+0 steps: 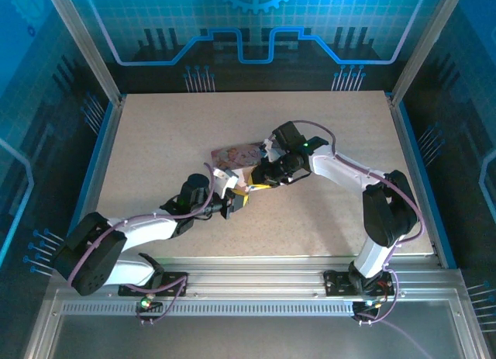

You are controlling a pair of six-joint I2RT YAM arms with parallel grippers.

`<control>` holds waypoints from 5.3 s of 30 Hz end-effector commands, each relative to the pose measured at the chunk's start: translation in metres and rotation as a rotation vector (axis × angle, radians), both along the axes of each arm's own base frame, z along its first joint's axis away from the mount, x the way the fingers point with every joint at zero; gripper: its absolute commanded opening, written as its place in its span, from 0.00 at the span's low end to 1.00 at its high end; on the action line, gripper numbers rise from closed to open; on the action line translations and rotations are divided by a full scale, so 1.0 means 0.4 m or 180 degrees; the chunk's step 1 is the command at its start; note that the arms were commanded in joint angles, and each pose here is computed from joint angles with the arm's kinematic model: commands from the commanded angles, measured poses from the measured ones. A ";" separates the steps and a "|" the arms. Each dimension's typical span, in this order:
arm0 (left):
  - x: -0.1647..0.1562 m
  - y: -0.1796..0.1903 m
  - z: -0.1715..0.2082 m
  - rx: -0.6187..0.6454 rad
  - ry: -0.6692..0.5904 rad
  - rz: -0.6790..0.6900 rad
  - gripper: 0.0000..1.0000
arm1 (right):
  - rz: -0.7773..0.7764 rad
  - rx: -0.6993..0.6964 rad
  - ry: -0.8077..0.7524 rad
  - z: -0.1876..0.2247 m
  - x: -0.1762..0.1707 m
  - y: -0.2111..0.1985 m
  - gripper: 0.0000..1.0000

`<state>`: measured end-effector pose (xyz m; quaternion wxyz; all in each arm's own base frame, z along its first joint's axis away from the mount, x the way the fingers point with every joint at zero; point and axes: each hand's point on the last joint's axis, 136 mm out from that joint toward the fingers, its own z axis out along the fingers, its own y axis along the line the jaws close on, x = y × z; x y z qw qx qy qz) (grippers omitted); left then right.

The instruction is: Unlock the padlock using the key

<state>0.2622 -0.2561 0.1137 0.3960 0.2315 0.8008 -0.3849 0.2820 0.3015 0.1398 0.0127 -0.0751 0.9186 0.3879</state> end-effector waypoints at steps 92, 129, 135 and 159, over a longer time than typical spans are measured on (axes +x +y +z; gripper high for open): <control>0.050 -0.018 0.054 -0.0981 0.0205 0.0143 0.00 | 0.0099 0.0612 -0.0148 0.083 -0.013 0.013 0.00; 0.027 0.019 0.032 -0.0749 0.0097 0.0321 0.00 | -0.0208 0.0571 -0.0148 0.090 0.015 0.015 0.00; 0.029 0.022 0.045 -0.0784 0.0028 0.0353 0.00 | -0.0260 0.0578 -0.0137 0.086 0.018 0.015 0.00; 0.007 0.004 0.060 -0.0517 -0.0224 0.0252 0.00 | -0.0388 0.0596 -0.0090 0.101 0.017 0.012 0.00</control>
